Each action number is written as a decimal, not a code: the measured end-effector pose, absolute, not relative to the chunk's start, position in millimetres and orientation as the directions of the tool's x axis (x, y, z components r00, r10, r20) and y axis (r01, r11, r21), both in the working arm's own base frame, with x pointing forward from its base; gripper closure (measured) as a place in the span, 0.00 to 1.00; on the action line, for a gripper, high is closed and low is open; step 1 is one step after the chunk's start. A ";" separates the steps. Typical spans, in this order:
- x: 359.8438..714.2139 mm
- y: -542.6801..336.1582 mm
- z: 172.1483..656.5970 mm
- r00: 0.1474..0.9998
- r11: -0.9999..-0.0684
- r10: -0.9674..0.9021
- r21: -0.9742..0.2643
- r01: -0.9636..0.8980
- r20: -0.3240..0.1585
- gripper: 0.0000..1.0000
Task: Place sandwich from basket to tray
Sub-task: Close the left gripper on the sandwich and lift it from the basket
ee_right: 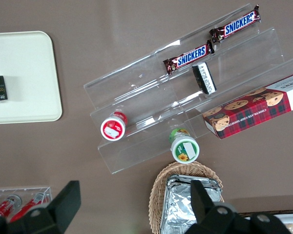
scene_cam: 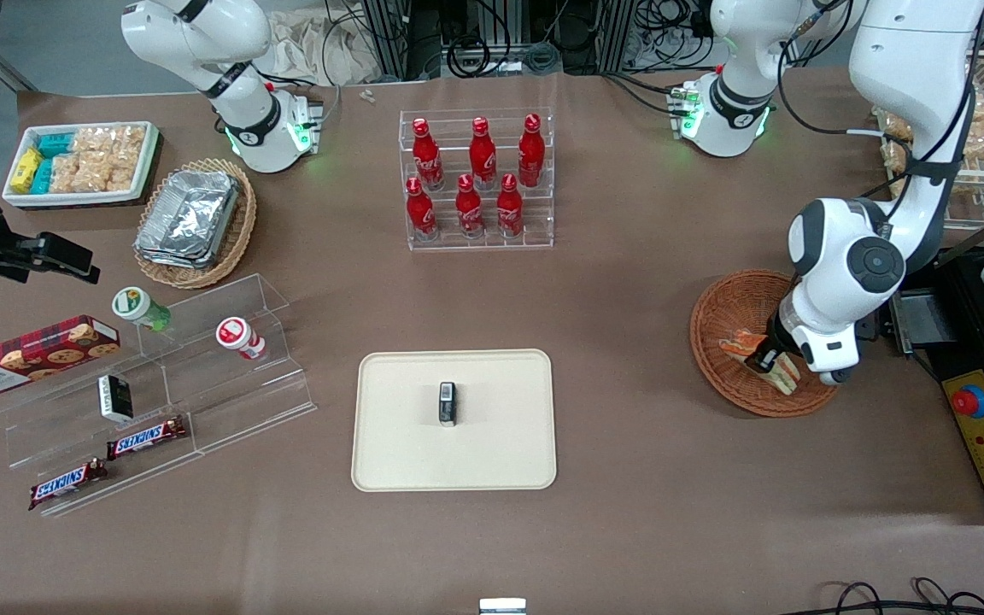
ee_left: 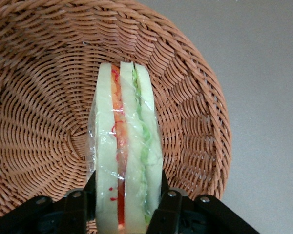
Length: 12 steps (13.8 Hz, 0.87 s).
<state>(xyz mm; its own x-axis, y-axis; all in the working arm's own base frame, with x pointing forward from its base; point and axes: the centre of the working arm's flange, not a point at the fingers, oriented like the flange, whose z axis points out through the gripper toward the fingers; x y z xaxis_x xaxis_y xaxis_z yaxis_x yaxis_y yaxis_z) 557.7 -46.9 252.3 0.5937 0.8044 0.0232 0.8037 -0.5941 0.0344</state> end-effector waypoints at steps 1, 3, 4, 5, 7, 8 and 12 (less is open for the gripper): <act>558.0 -46.9 253.4 0.600 -0.600 0.800 0.037 0.799 0.025 0.59; 558.6 -46.9 257.0 0.614 -0.615 0.789 0.042 0.788 0.030 0.75; 558.8 -46.9 259.2 0.616 -0.617 0.787 0.044 0.786 0.032 0.75; 559.0 -47.0 261.7 0.618 -0.618 0.786 0.047 0.784 0.035 0.80; 560.4 -47.3 269.5 0.618 -0.620 0.785 0.053 0.783 0.041 0.82; 561.9 -47.3 276.6 0.619 -0.620 0.785 0.046 0.783 0.038 0.82; 583.2 -48.0 355.8 0.622 -0.622 0.783 -0.058 0.781 -0.011 0.83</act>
